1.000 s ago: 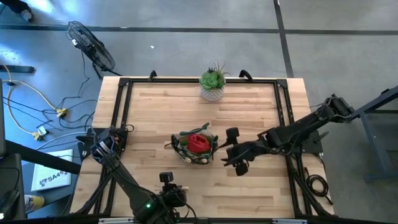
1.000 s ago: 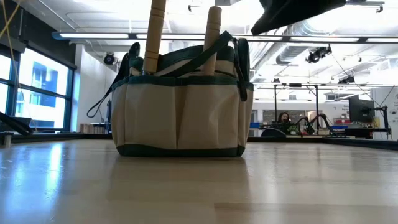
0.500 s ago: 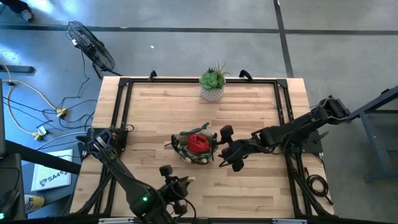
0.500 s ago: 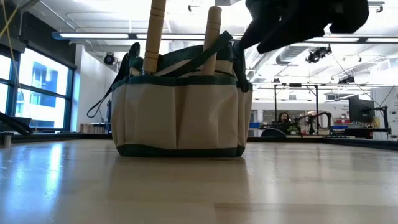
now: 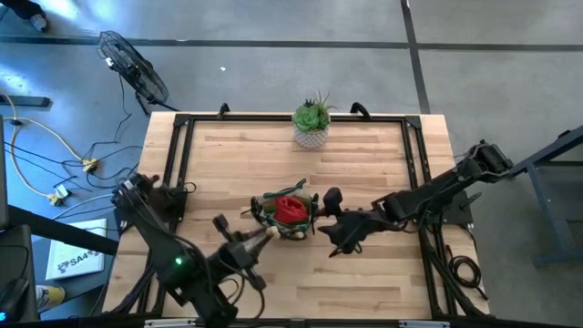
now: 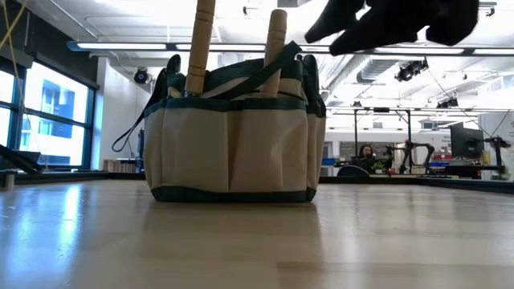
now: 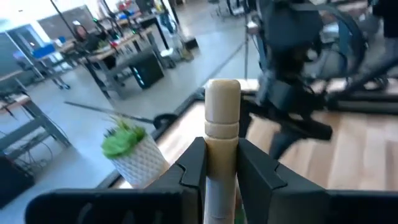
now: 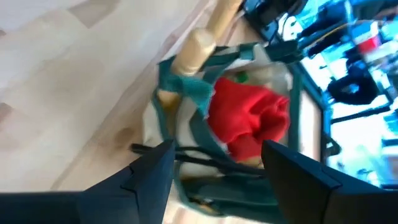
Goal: Pick & Place Garden tools in Gardening bag
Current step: Put the light brown hand rake into the white gardening bag
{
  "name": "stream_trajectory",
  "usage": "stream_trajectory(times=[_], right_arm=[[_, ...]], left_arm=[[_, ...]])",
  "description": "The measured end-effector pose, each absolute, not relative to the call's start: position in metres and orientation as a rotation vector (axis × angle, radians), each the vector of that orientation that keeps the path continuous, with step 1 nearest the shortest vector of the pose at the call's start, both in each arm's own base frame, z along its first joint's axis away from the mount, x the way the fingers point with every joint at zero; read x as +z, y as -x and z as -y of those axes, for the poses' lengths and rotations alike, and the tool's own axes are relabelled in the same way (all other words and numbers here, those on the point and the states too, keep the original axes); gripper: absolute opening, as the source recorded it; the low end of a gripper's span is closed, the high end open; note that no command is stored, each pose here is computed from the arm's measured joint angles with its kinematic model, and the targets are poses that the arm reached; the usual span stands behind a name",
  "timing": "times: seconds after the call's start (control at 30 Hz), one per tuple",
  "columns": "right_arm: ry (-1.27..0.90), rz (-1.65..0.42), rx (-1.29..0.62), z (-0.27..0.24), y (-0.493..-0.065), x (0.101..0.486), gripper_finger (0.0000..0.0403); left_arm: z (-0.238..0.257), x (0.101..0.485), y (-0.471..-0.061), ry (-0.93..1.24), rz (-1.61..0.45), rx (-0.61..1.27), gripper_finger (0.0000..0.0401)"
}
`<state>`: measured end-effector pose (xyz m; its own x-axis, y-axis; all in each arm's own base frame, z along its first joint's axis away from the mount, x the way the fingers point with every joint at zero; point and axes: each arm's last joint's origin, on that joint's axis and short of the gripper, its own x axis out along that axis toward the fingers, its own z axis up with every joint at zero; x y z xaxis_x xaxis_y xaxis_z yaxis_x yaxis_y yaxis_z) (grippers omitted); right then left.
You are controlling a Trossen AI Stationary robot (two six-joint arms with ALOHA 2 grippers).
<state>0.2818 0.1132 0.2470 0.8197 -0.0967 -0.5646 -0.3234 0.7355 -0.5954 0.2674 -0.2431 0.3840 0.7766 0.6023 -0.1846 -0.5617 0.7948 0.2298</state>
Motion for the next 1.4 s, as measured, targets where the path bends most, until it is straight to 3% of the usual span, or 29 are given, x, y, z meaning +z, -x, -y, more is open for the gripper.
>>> stream_trajectory(times=[0.27,0.63,1.07,1.23,1.4], right_arm=[[0.871,-0.523,0.202,-0.115,-0.286,0.253,0.0233],[0.793,-0.531,0.302,-0.108,-0.301,0.238,0.0233],[0.785,-0.609,0.288,-0.088,-0.313,0.222,0.0232],[0.78,-0.624,0.335,-0.093,-0.311,0.219,0.0202],[0.795,-0.651,0.335,-0.096,-0.308,0.217,0.0131]], left_arm=[[0.215,0.403,-0.263,-0.178,-0.257,0.683,0.0053],[0.208,0.403,-0.267,-0.166,-0.294,0.683,0.0053],[0.208,0.403,-0.266,-0.129,-0.295,0.677,0.0053],[0.208,0.402,-0.266,-0.111,-0.295,0.676,0.0053],[0.208,0.402,-0.266,-0.111,-0.29,0.68,0.0053]])
